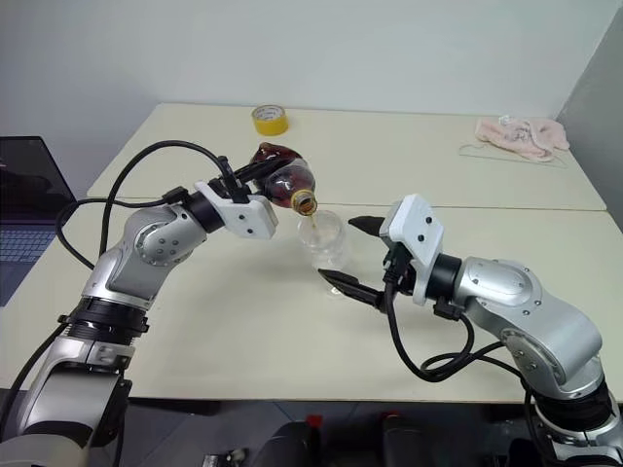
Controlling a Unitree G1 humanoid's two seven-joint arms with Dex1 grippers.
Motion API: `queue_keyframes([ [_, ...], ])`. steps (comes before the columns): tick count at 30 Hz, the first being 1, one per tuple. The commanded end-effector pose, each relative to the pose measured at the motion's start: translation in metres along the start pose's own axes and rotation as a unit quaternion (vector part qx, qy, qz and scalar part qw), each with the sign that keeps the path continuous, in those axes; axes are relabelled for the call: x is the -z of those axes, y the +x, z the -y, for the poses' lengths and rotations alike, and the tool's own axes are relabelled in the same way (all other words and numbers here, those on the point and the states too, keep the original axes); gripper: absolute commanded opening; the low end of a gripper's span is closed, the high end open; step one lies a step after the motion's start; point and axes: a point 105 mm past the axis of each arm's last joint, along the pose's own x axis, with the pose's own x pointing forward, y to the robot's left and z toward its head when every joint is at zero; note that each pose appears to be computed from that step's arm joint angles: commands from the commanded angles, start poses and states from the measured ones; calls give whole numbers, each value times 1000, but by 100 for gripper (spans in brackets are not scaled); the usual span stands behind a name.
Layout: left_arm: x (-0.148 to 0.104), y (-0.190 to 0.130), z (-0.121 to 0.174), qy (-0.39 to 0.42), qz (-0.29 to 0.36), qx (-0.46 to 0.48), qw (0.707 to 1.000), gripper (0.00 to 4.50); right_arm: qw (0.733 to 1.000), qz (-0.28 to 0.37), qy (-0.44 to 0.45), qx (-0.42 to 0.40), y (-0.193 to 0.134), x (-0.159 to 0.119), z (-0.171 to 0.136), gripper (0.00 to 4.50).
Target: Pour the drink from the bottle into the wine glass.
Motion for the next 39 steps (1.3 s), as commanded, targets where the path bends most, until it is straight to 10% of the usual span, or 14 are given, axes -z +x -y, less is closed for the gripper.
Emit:
queue_keyframes([
  [1, -5, 1, -24, 25, 14, -37, 999, 74, 1000, 16, -14, -5, 0, -9, -4, 450],
  [39, -4, 6, -22, 47, 22, -44, 998, 74, 1000, 16, -9, -9, -8, -9, -6, 450],
])
